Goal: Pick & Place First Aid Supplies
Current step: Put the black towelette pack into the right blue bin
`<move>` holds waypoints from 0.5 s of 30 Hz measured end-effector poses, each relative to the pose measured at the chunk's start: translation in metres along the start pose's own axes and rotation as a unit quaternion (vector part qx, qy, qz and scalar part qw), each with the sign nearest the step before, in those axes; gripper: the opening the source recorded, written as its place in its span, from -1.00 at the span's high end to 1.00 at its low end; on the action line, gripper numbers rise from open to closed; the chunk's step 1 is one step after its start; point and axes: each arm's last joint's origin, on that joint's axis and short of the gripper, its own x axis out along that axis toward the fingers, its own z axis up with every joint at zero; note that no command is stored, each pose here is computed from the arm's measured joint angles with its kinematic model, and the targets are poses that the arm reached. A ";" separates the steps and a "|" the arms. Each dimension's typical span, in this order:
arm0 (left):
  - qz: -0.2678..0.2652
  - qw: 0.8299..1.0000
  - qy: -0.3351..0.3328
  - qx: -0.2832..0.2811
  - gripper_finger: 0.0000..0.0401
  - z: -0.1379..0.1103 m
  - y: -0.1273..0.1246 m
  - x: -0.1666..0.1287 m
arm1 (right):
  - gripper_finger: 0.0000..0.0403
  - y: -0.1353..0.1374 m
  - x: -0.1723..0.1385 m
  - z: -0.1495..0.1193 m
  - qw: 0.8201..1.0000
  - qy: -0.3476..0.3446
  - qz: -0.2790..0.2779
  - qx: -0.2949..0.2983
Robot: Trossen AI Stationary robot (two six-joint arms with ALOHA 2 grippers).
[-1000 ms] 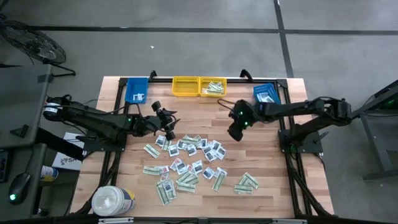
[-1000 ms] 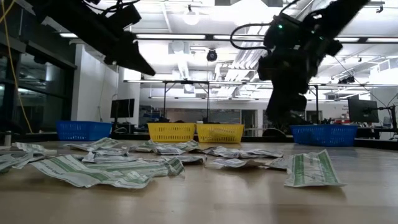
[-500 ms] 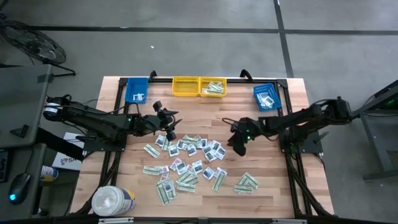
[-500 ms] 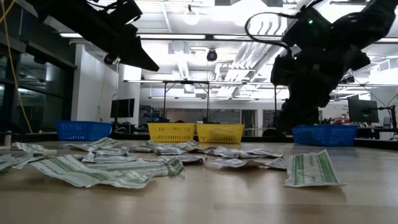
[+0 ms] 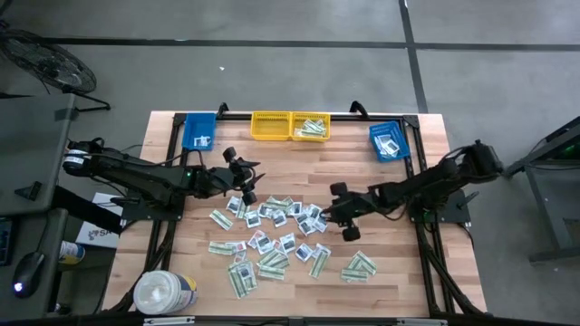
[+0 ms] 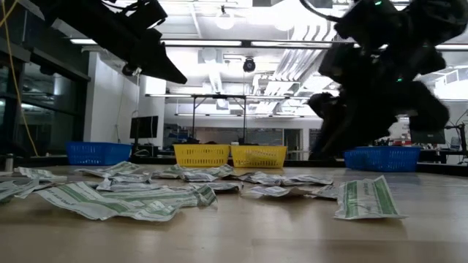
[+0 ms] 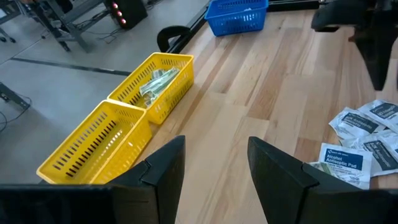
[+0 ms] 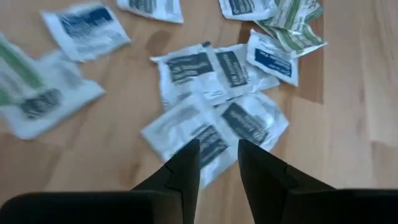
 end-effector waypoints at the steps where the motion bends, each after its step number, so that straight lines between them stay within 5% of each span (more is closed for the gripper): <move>1: 0.000 1.000 0.000 0.000 0.14 0.000 0.000 0.000 | 0.49 -0.002 0.003 0.003 1.000 0.006 -0.004 -0.011; 15: 0.000 1.000 0.002 0.002 0.14 -0.001 0.000 0.000 | 0.49 -0.028 0.015 0.033 0.988 0.135 0.044 -0.067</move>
